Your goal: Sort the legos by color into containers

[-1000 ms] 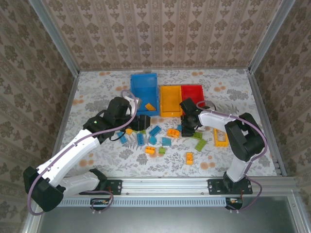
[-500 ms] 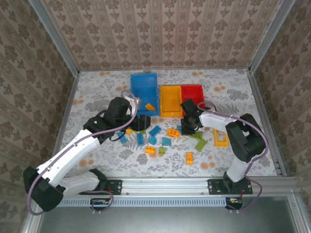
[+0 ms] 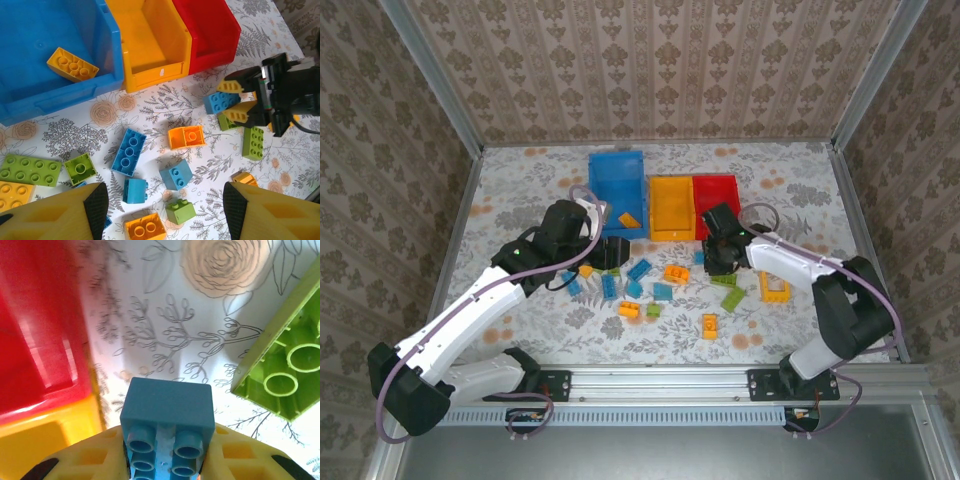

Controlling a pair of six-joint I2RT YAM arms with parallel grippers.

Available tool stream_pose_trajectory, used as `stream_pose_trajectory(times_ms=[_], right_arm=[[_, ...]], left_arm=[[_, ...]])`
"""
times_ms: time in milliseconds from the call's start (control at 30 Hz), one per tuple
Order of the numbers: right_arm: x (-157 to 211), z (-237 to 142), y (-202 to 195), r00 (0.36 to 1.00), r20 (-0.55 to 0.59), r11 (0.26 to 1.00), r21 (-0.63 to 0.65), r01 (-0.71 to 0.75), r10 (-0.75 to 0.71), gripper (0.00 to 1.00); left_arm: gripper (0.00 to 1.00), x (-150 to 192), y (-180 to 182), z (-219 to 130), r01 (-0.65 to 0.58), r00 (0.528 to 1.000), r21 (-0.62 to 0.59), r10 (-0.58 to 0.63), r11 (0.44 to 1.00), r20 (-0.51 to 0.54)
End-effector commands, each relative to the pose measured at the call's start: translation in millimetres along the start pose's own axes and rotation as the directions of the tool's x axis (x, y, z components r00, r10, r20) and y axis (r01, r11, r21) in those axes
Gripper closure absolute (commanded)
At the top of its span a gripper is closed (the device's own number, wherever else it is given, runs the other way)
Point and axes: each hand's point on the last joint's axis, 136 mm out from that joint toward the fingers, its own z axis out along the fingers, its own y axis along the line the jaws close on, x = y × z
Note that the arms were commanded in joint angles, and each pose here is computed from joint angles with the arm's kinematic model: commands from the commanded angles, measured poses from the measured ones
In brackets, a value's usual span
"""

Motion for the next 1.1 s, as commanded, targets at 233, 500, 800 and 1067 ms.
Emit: stream_pose_trajectory(times_ms=[233, 500, 800, 1067], right_arm=[[-35, -70, 18, 0.916, 0.173, 0.923, -0.069, 0.378, -0.362, 0.85], [-43, -111, 50, 0.690, 0.290, 0.705, -0.066, 0.706, -0.664, 0.85], [-43, -100, 86, 0.423, 0.283, 0.431, -0.037, 0.902, -0.861, 0.82], [-39, -40, 121, 0.324, 0.204, 0.333, 0.011, 0.943, -0.924, 0.81]], left_arm=[[0.35, -17, -7, -1, -0.009, 0.999, 0.007, 0.009, 1.000, 0.048], [0.35, -32, -14, 11, -0.022, 0.998, 0.022, 0.021, 1.000, 0.052], [0.35, -48, -28, 36, -0.045, 0.998, 0.047, 0.043, 0.998, 0.045], [0.35, -59, -45, 60, -0.066, 0.997, 0.054, 0.064, 0.996, 0.043]])
